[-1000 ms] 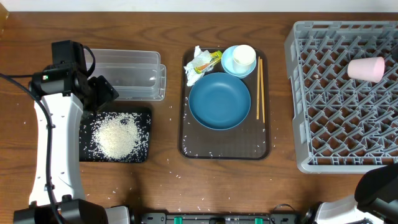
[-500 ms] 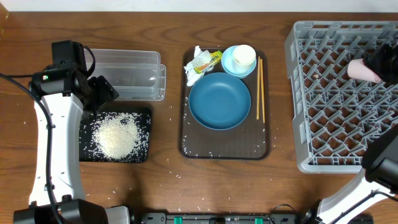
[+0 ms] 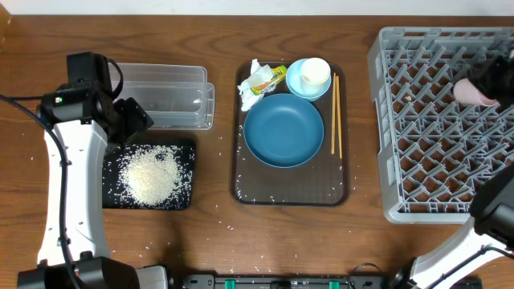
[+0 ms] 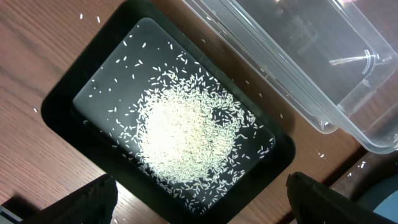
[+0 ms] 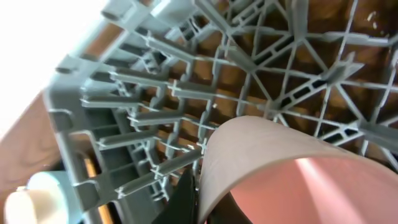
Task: Sort waste into correct bins and load items into the dishwasher rack
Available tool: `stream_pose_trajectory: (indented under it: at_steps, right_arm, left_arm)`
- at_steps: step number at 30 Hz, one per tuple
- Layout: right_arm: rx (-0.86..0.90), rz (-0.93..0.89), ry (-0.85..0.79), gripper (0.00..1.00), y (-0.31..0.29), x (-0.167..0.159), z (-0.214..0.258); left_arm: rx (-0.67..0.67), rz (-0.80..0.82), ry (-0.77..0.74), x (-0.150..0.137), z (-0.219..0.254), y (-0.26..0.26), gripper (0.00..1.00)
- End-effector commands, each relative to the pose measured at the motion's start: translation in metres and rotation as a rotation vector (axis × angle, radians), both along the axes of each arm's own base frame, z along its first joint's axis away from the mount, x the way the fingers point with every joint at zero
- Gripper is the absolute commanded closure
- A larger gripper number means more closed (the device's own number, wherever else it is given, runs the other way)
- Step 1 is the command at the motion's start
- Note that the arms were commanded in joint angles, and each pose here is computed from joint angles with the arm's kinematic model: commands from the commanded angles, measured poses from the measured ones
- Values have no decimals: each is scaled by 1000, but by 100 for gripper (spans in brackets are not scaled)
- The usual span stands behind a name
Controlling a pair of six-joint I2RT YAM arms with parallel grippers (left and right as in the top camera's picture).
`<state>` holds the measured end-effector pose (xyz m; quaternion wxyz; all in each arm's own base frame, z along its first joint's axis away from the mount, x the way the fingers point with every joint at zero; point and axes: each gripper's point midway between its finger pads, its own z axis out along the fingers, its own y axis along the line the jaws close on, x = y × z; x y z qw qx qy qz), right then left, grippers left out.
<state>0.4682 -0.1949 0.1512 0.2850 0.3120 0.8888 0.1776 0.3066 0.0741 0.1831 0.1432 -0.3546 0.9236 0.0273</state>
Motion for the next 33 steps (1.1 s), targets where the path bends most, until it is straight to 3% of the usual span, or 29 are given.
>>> stream_pose_trajectory:
  at_steps: [1, 6, 12, 22, 29, 33]
  right_arm:
    - [111, 39, -189, 99, -11, 1, 44]
    - [225, 147, -396, 99, -16, 4, 78]
    - [338, 247, -503, 99, -11, 16, 74]
    - [591, 196, -460, 99, -26, 32, 0]
    - [630, 147, -443, 99, -42, 18, -7]
    - [633, 108, -419, 93, -53, 6, -14]
  left_arm:
    - [2, 7, -11, -2, 3, 0, 10]
    - [2, 7, -11, -2, 3, 0, 10]
    - [2, 7, -11, -2, 3, 0, 10]
    - [2, 7, -11, -2, 3, 0, 10]
    - [2, 7, -11, -2, 3, 0, 10]
    - [2, 7, -11, -2, 3, 0, 10]
